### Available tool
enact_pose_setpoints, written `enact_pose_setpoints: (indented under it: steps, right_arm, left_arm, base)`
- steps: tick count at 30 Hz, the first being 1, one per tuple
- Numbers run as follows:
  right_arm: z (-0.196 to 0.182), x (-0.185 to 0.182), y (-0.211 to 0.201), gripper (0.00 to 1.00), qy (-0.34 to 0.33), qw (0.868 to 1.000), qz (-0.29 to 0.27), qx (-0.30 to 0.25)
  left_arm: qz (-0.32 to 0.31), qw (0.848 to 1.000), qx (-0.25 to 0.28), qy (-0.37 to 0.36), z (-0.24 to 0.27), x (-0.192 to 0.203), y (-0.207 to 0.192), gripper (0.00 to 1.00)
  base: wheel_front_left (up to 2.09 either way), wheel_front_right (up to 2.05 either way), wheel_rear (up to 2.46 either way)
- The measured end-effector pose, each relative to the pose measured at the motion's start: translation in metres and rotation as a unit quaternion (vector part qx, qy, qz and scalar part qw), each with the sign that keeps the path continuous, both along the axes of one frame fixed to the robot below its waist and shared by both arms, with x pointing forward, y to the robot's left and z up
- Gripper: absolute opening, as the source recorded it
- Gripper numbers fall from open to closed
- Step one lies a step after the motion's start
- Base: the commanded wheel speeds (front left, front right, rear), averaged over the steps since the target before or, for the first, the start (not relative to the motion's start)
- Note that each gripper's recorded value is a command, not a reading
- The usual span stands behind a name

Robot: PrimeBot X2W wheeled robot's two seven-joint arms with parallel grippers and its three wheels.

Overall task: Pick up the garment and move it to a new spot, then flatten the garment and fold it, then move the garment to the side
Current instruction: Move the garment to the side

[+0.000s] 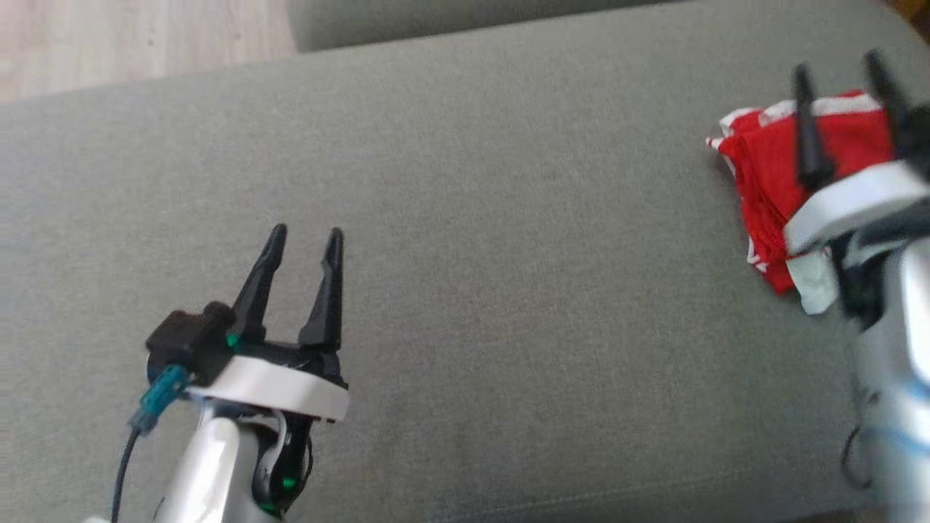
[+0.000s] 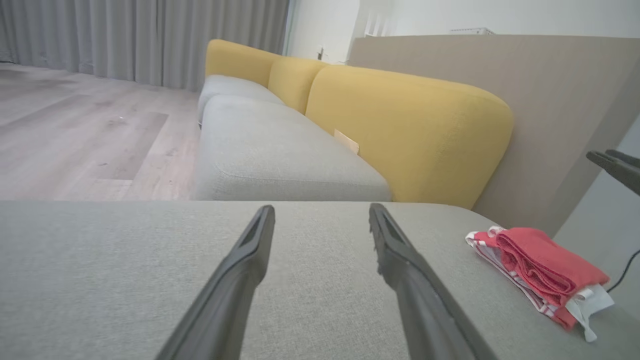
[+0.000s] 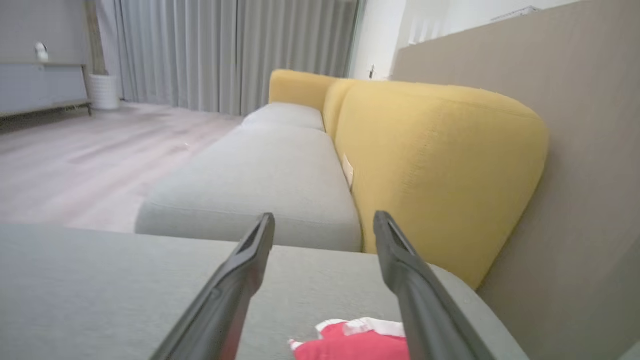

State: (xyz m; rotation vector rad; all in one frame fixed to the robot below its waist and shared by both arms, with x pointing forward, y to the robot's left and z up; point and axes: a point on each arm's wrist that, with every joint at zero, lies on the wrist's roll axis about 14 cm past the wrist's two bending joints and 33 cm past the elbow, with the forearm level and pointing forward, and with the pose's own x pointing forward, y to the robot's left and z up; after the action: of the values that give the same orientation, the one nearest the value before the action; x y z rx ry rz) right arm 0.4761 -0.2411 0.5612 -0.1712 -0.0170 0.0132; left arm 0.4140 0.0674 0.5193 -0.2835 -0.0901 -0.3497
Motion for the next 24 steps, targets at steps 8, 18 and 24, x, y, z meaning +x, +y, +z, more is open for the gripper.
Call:
enact_pose_setpoints:
  steps: [8, 18, 24]
  right_arm:
    - [-0.019, -0.047, 0.057, 1.00, -0.025, 0.991, 0.037, 0.126]
    - [-0.047, -0.087, 0.078, 1.00, -0.015, 0.981, 0.049, 0.185]
    - [-0.057, -0.099, 0.078, 1.00, -0.012, 0.976, 0.042, 0.213]
  left_arm:
    - [0.046, 0.999, 0.000, -0.016, 0.015, -0.027, 0.028, 1.00]
    - [0.075, 0.997, -0.001, -0.003, 0.007, -0.053, 0.045, 1.00]
    - [0.080, 0.997, 0.018, 0.003, 0.002, -0.057, 0.046, 1.00]
  base:
    - [0.00, 0.00, 0.00]
    - [0.00, 0.00, 0.00]
    - [0.00, 0.00, 0.00]
